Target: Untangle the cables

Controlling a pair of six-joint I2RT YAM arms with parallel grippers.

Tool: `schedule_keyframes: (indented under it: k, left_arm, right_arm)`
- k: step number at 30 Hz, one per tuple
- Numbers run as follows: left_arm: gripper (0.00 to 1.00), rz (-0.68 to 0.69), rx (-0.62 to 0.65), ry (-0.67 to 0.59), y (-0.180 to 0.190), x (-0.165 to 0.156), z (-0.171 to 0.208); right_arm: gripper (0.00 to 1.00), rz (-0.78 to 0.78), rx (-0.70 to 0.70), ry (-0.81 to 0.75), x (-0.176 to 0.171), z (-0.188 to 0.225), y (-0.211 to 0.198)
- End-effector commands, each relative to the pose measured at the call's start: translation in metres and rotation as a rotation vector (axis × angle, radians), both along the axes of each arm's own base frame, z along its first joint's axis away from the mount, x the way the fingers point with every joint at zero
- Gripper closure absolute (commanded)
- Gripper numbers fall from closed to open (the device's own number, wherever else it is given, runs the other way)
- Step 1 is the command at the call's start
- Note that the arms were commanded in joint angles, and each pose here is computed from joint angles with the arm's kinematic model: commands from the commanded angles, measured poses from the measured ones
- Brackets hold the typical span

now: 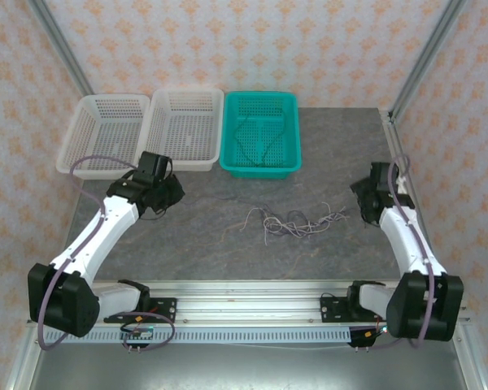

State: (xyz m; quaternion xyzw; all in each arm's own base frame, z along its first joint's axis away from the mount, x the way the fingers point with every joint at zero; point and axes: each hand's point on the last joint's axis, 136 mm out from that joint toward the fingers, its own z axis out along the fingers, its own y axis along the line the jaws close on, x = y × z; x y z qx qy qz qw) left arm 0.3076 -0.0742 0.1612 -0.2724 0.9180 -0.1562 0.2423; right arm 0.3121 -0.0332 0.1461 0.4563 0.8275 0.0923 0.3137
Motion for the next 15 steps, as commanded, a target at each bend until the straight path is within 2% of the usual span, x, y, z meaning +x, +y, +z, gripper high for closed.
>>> schedule_keyframes:
  k: [1,5,9,12,15]
  left_arm:
    - [1.00,-0.037,-0.003,-0.074,-0.007,0.013,0.028]
    - [1.00,-0.052,-0.009,-0.094,-0.012,0.020,0.040]
    - [1.00,-0.050,-0.014,-0.115,-0.015,0.023,0.048]
    - [1.00,-0.040,-0.015,-0.130,-0.014,0.020,0.052]
    - [1.00,-0.032,-0.026,-0.142,-0.013,0.018,0.052]
  right_arm:
    - [0.25,0.413,-0.267,-0.048,0.017,0.046,0.047]
    - [0.24,0.854,-0.278,-0.099,0.021,0.045,0.147]
    - [0.23,1.190,-0.211,-0.070,-0.002,0.021,0.226]
    - [0.20,1.384,-0.260,0.025,-0.025,-0.011,0.261]
    - [0.13,1.463,-0.350,0.118,-0.030,-0.044,0.275]
